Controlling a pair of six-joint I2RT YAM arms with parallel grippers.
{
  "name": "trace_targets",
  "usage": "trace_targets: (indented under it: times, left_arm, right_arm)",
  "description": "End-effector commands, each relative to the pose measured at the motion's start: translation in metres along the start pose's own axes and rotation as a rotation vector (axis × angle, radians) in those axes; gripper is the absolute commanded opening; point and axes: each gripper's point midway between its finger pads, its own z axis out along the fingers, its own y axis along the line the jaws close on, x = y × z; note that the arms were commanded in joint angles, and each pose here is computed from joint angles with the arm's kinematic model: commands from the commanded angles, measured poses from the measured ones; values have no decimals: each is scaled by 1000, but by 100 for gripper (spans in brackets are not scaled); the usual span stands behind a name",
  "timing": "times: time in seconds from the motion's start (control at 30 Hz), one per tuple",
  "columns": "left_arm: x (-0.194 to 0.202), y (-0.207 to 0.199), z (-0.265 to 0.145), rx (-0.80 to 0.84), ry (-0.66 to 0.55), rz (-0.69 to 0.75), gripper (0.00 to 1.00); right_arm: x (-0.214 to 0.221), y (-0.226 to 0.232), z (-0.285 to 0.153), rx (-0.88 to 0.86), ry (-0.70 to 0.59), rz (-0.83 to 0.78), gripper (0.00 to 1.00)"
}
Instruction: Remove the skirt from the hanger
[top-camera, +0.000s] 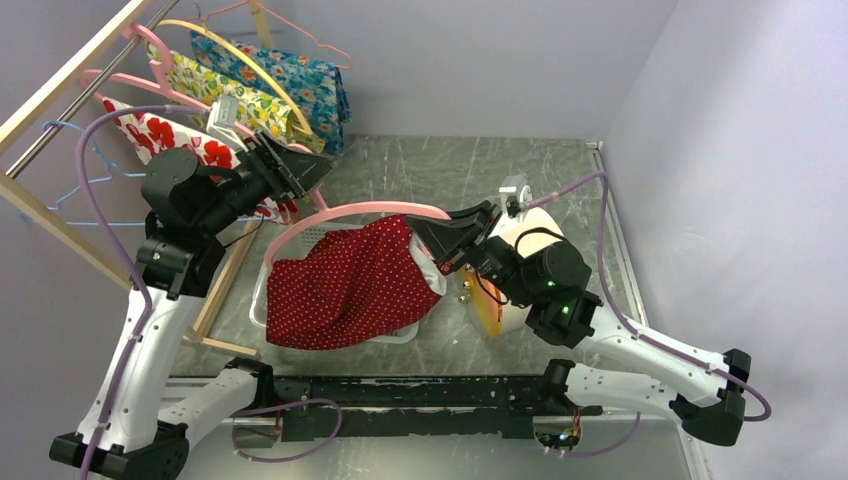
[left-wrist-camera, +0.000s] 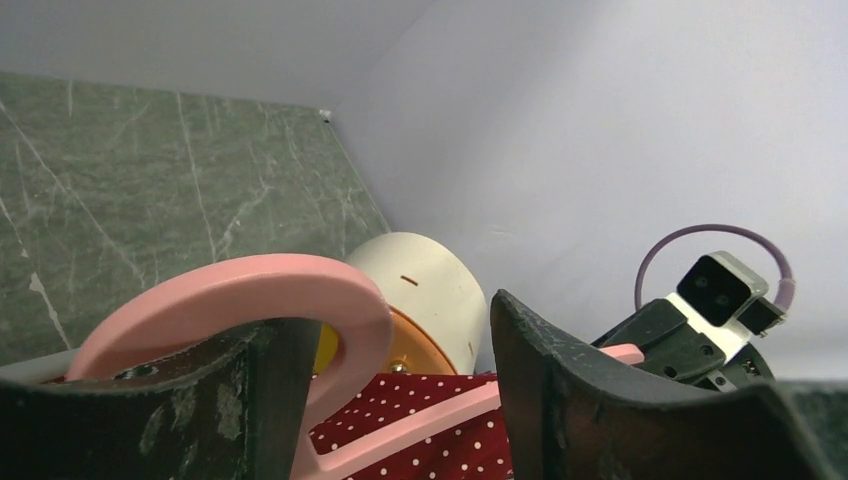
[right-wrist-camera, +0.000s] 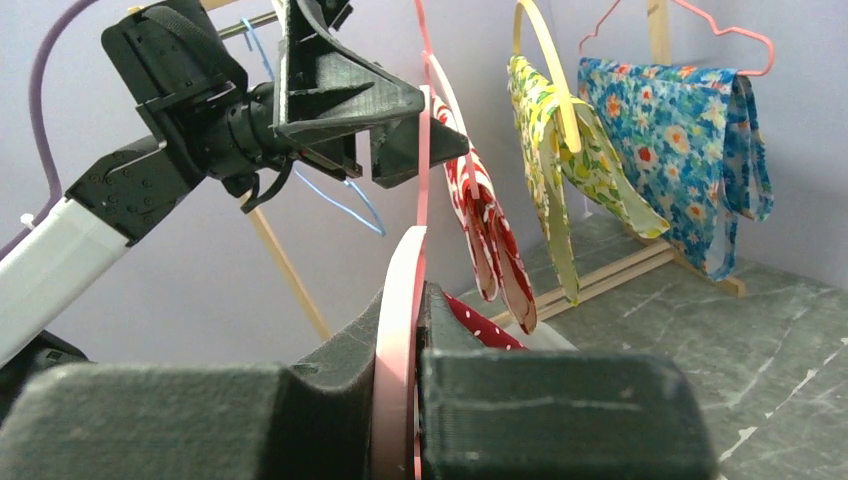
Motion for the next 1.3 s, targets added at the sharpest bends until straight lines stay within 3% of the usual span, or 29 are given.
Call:
trace_targets:
  times: [0.0,0.17,0.43,0.5,0.67,0.73,0.87,1.0,1.27]
  left_arm:
    - [-2,-13,8,7,-9,63,67]
    - [5,-20,21,-4,-15,81,58]
    - [0,-20,18,-21,-69,116,26]
    - [1,-20,16,-12,-76,111,17]
    - [6,-20,10,-9,-69,112,8]
    - [5,-19,5,-20,-74,122,7]
    - [3,-20,-4,-29,-96,142,7]
    - [1,-21,-11,-32,-106,153,7]
    - [-4,-37,-20,14,-125,149,7]
  right_arm:
    - [-37,9,2,-27,-104,-9,0]
    - [-20,8,8,-26,-22,-44,0]
    - [25,9,-18,-89,139,-68,0]
    - [37,12,-25,-115,191,-67,12]
    - [60,1,-40,-59,369,-89,50]
    - [63,-5,-49,-30,431,-118,69]
    - [43,-7,-69,-5,464,-157,91]
    - [12,-1,-94,-15,423,-175,100]
    - [-17,-35,-132,192,290,-157,100]
